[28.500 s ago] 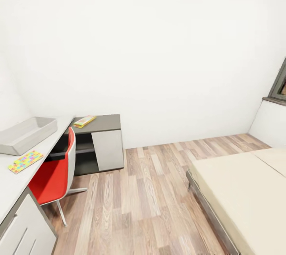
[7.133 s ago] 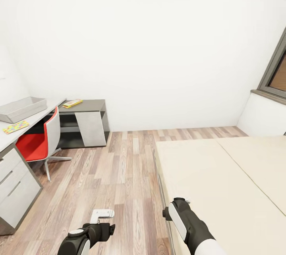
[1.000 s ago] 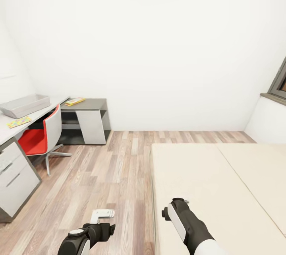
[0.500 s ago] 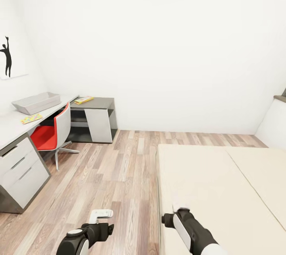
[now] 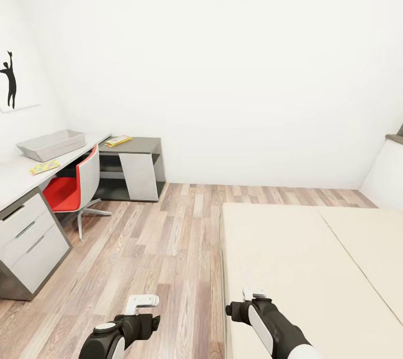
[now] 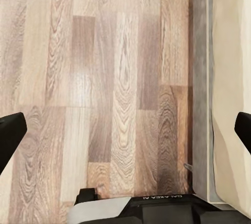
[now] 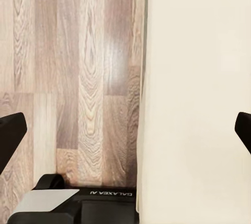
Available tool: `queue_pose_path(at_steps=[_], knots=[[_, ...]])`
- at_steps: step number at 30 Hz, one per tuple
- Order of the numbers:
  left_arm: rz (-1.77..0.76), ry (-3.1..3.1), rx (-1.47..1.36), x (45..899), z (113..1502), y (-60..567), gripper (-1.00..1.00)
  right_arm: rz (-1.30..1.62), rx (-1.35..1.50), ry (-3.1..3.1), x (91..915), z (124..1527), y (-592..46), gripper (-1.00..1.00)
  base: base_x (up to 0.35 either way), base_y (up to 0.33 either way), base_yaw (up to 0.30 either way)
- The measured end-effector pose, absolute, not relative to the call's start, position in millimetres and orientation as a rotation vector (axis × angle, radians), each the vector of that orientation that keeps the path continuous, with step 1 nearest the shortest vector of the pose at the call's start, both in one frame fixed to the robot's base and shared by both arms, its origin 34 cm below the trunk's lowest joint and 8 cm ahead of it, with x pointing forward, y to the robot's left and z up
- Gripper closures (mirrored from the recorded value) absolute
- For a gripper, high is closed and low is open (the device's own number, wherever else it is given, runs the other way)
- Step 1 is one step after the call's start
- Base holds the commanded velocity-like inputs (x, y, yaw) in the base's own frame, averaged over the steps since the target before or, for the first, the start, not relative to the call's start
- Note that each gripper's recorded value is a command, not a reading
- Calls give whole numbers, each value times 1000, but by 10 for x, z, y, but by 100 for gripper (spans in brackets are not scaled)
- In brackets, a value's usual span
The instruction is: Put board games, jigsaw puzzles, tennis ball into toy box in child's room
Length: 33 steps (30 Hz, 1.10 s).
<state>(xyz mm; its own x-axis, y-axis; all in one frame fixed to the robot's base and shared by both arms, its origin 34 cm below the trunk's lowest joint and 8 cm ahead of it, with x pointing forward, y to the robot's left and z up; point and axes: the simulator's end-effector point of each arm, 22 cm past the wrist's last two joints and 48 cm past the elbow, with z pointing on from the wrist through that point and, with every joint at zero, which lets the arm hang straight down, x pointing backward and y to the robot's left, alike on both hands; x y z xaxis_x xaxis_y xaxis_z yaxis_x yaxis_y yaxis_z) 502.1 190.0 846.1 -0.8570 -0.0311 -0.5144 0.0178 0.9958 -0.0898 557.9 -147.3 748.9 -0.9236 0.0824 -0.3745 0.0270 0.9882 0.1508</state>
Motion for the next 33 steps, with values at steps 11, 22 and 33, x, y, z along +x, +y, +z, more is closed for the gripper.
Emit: queue_pose_path(at_steps=[11, 22, 33], knots=[[-127, 2598, -9, 5020, 8462, 1880, -100, 212, 76, 2743, 5576, 7497, -1412, -100, 0, -128, 0], [-129, 2598, -9, 5019, 8462, 1877, -100, 207, 92, 2745, 5572, 7481, -1488, -100, 0, -21, 0], [-131, 2603, 4, 5003, 8438, 1839, -100, 193, 121, 2755, 5486, 7402, -1614, -100, 0, 0, 0]])
